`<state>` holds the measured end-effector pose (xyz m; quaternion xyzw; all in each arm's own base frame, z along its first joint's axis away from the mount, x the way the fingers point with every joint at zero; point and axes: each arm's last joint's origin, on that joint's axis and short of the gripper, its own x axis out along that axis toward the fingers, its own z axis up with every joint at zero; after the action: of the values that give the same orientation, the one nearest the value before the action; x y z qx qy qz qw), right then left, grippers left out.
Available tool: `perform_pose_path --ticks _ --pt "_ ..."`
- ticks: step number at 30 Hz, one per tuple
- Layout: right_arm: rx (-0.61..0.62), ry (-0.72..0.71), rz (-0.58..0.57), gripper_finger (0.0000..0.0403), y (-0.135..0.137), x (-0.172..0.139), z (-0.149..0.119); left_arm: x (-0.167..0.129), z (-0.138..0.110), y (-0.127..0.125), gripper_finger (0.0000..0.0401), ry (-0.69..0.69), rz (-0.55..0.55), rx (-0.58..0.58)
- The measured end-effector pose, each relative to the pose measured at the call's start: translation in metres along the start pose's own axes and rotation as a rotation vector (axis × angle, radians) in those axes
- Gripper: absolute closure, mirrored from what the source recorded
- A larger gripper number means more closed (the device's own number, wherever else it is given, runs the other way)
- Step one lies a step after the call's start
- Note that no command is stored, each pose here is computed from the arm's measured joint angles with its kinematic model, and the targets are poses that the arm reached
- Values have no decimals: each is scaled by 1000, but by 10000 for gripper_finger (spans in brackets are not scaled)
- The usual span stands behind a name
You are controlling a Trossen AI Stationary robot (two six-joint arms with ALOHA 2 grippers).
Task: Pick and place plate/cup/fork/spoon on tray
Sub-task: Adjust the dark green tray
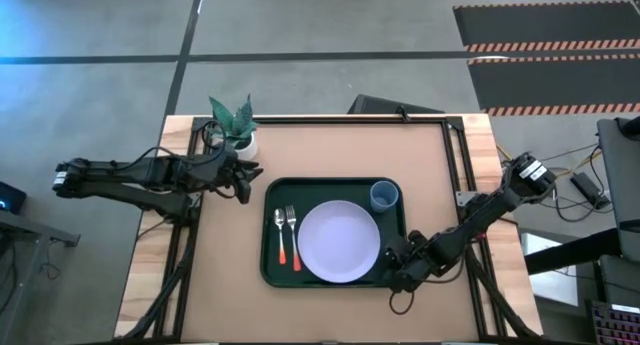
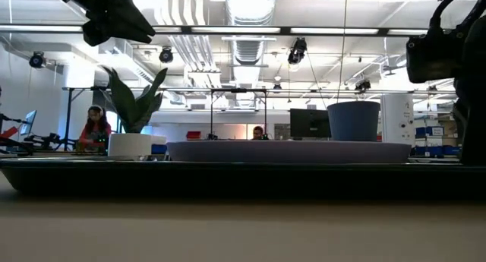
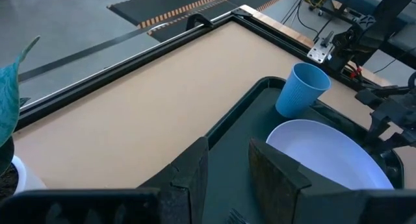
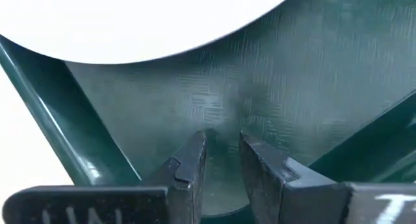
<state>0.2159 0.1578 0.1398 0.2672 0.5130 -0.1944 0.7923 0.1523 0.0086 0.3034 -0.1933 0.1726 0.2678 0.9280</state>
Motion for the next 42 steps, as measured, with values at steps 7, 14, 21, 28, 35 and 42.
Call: perform_pose_path --ticks 7,14,21,28,35,42 --pt "-32 8 -27 323 -3 0 0 0 0 0 309 0 0 0" --pt "-64 -1 -63 323 -6 0 0 0 0 0 309 0 0 0" --pt "-78 -15 -106 323 -10 0 0 0 0 0 309 0 0 0" --pt "-89 -38 -116 323 -11 0 1 0 0 0 309 0 0 -1" --pt "-110 -38 -155 323 -14 0 2 0 0 0 309 1 0 -2" --pt "-121 -43 -183 323 -17 -1 2 0 0 0 309 1 1 -2"
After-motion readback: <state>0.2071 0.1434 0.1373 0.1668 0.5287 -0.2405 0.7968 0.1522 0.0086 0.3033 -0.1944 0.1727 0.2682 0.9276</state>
